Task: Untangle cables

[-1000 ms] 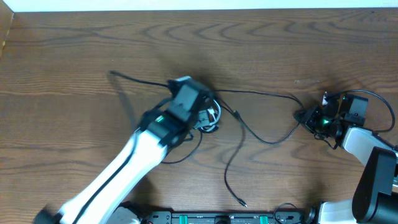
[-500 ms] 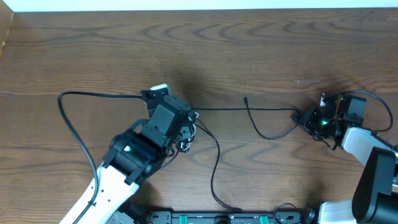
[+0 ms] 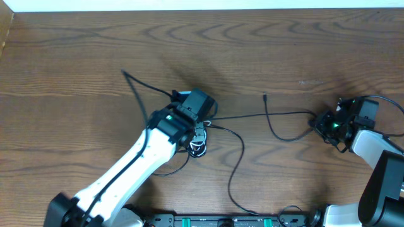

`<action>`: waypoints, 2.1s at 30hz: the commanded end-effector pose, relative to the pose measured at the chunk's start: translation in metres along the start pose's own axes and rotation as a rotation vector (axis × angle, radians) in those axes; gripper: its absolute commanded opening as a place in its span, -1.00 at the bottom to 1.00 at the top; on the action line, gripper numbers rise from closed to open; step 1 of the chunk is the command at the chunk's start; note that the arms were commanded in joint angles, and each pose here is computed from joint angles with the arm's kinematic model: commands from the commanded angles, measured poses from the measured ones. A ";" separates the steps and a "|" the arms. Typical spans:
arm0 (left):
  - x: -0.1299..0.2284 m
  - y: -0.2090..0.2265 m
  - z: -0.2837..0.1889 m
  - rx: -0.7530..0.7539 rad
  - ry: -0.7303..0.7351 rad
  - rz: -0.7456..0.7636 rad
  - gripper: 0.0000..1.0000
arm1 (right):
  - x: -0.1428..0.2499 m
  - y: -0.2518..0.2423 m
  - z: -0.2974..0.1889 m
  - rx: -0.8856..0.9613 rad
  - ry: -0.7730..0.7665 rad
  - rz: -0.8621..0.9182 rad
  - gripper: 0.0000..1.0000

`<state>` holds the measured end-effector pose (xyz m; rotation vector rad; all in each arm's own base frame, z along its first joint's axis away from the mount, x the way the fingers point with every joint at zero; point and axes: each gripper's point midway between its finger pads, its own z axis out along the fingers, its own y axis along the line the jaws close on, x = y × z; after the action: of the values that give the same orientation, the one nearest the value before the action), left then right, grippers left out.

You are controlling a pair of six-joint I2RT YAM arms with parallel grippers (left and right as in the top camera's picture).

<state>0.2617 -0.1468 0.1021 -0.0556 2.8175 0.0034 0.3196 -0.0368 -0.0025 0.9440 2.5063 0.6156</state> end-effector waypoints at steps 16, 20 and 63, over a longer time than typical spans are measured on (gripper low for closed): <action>0.007 -0.082 0.006 0.432 0.103 0.170 -0.85 | 0.010 0.088 -0.043 -0.447 0.020 -0.349 0.71; 0.006 -0.087 0.004 0.459 0.083 0.234 -0.85 | 0.024 0.113 -0.057 -0.576 0.025 -0.511 0.58; 0.018 -0.074 0.003 0.514 0.140 0.383 -0.85 | 0.170 0.149 0.011 -0.414 0.163 -1.579 0.20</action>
<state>0.2532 -0.2179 0.0945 0.5886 2.8221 -0.6022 0.2896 0.1799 0.0435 -1.1167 2.2136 0.5588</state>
